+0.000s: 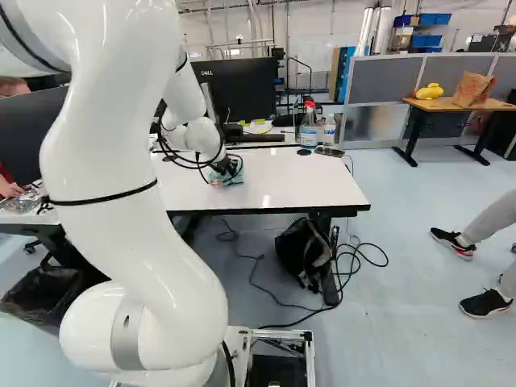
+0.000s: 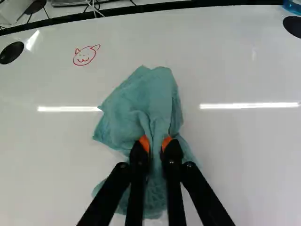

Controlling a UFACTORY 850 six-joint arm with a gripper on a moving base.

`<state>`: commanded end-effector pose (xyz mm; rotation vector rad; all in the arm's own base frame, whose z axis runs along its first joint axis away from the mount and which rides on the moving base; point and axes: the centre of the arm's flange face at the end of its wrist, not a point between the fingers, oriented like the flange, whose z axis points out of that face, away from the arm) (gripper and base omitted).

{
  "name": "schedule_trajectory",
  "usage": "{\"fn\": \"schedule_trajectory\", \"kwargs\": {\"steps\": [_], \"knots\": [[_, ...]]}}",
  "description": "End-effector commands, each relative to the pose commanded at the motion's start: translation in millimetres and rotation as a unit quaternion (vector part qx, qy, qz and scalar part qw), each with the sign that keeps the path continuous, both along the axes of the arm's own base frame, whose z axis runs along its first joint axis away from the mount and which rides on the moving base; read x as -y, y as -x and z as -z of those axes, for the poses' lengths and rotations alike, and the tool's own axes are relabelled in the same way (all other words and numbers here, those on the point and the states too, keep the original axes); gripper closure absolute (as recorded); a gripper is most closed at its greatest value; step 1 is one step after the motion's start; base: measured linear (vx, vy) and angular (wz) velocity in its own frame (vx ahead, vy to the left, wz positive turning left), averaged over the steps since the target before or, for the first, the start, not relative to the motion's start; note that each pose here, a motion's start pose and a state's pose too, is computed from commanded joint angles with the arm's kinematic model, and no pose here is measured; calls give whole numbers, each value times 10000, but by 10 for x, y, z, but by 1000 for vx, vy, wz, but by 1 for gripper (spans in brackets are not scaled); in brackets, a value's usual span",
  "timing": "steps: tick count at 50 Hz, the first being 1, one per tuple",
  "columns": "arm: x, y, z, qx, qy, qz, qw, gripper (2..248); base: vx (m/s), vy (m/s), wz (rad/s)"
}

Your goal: Clean the table with the green towel

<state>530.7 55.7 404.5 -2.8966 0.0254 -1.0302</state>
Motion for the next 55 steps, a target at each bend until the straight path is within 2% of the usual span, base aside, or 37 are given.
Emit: {"fn": "schedule_trajectory", "kwargs": {"steps": [55], "knots": [[0,-1036,76,316,-31,86,9995,203,0,0,0]]}}
